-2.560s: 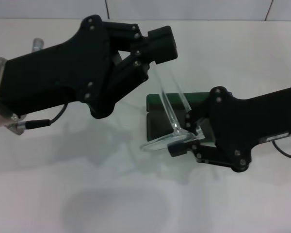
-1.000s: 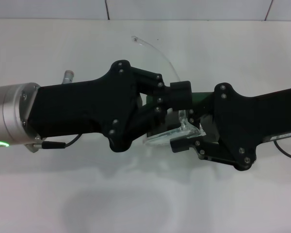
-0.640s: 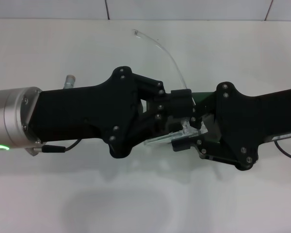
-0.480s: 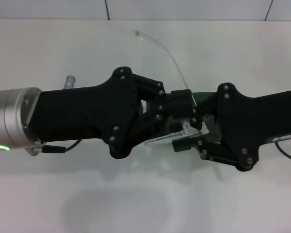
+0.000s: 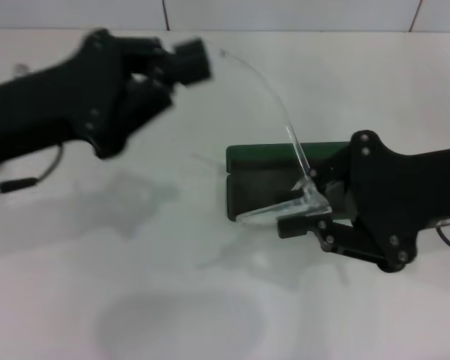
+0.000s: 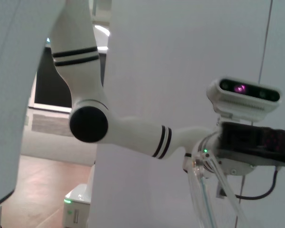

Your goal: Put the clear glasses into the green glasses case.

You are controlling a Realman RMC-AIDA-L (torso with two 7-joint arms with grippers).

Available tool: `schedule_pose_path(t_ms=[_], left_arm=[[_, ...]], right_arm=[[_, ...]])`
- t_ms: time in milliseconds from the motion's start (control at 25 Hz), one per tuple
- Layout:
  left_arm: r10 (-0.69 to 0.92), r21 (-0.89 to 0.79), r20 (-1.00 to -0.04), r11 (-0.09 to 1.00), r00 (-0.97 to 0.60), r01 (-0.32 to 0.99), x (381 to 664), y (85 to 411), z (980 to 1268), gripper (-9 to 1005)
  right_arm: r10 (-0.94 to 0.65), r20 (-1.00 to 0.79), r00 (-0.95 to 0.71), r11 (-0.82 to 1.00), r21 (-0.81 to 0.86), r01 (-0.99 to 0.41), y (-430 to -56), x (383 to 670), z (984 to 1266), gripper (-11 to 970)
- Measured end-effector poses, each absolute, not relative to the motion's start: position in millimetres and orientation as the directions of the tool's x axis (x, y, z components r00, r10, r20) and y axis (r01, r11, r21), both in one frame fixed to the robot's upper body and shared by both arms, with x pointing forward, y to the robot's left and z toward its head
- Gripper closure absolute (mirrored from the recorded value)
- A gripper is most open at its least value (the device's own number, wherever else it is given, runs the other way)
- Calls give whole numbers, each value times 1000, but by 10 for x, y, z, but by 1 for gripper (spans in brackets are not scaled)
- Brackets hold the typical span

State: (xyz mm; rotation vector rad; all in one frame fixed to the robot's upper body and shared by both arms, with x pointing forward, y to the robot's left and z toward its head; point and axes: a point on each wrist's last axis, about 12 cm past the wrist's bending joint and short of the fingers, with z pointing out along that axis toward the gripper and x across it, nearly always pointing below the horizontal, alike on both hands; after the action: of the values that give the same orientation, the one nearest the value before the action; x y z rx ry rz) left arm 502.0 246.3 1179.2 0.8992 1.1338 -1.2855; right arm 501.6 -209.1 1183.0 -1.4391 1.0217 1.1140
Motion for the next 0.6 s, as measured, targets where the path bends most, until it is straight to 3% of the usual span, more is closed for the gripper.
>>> schedule_pose_path(t_ms=[320, 600], left_arm=[[-251, -174, -962, 275, -104, 945, 5036, 2854, 11671, 938], [-253, -230, -954, 285, -158, 931, 5050, 2855, 11556, 938]], right_arm=[[84, -947, 311, -193, -322, -927, -2156, 4854, 11922, 840], [276, -900, 336, -268, -408, -873, -2193, 4689, 12082, 840]])
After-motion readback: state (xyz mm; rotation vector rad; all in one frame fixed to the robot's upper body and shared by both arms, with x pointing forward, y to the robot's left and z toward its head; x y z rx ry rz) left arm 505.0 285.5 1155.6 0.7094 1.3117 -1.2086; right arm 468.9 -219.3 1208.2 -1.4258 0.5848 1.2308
